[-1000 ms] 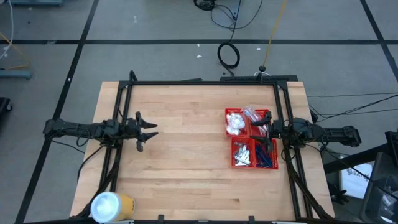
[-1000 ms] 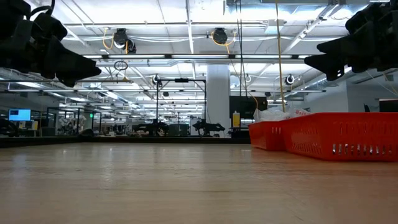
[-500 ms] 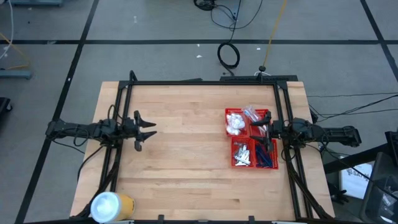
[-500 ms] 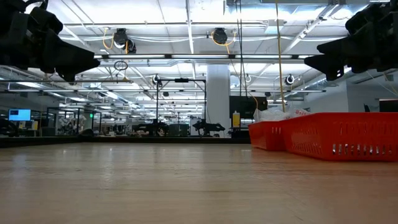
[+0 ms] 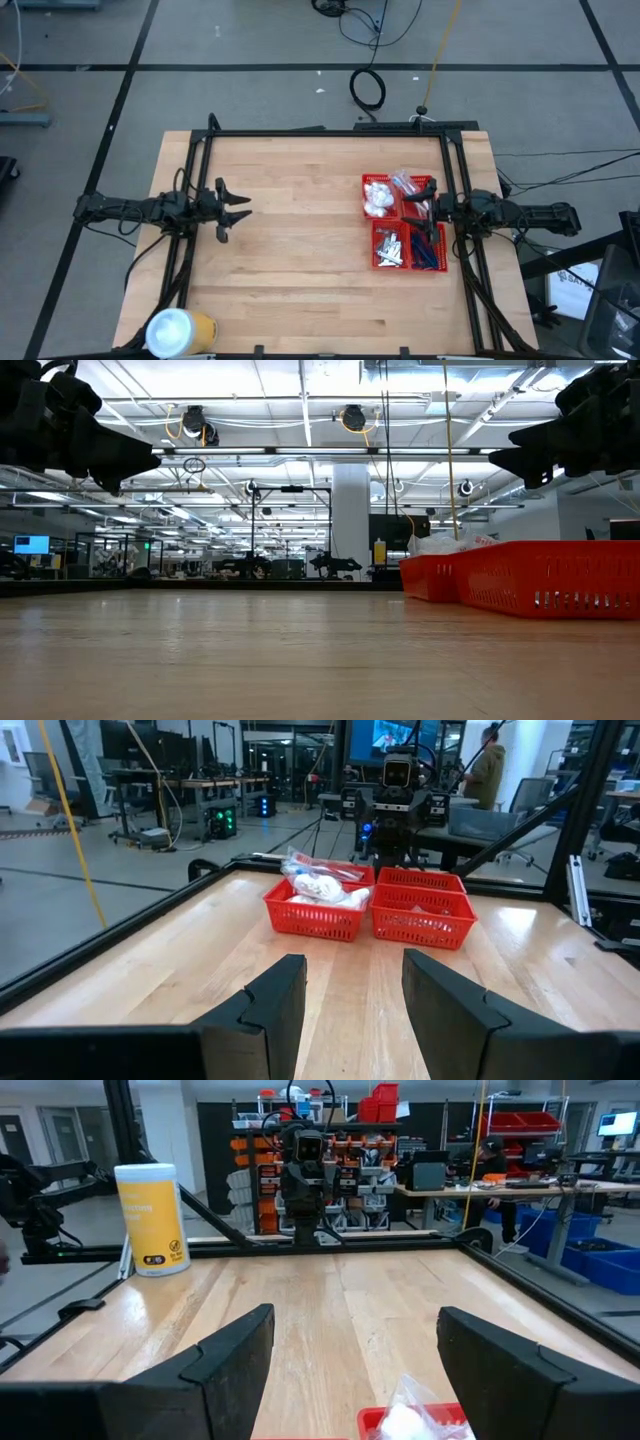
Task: Pick & Place Travel size toiletries
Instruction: Return to Home Position
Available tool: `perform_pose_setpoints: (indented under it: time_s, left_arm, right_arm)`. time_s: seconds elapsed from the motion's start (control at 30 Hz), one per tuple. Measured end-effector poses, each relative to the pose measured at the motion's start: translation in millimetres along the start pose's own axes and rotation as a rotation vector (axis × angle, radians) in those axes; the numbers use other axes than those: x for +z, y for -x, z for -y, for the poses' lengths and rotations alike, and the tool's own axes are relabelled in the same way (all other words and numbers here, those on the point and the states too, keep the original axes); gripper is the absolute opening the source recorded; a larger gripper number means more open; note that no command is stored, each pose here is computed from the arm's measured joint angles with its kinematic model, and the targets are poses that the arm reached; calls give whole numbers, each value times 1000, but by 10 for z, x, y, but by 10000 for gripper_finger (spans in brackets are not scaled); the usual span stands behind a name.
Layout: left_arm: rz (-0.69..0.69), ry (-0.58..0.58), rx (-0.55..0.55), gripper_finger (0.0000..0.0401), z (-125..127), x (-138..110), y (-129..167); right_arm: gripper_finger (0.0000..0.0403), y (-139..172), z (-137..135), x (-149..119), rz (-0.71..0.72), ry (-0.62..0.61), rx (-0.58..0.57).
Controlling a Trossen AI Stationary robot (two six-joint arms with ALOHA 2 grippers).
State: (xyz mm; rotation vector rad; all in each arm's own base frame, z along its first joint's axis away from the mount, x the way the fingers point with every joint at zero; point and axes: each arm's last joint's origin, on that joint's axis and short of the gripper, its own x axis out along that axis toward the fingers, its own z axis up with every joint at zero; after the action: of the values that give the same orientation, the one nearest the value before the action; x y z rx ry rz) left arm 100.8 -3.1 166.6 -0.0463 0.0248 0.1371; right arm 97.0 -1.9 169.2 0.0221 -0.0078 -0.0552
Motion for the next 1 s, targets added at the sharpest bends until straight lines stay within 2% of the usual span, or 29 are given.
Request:
perform_pose_setpoints:
  time_s: [1.0]
  left_arm:
    - [43, 16, 0, 166, 1, 42, 1]
  right_arm:
    - [267, 1, -1, 40, 41, 6, 0]
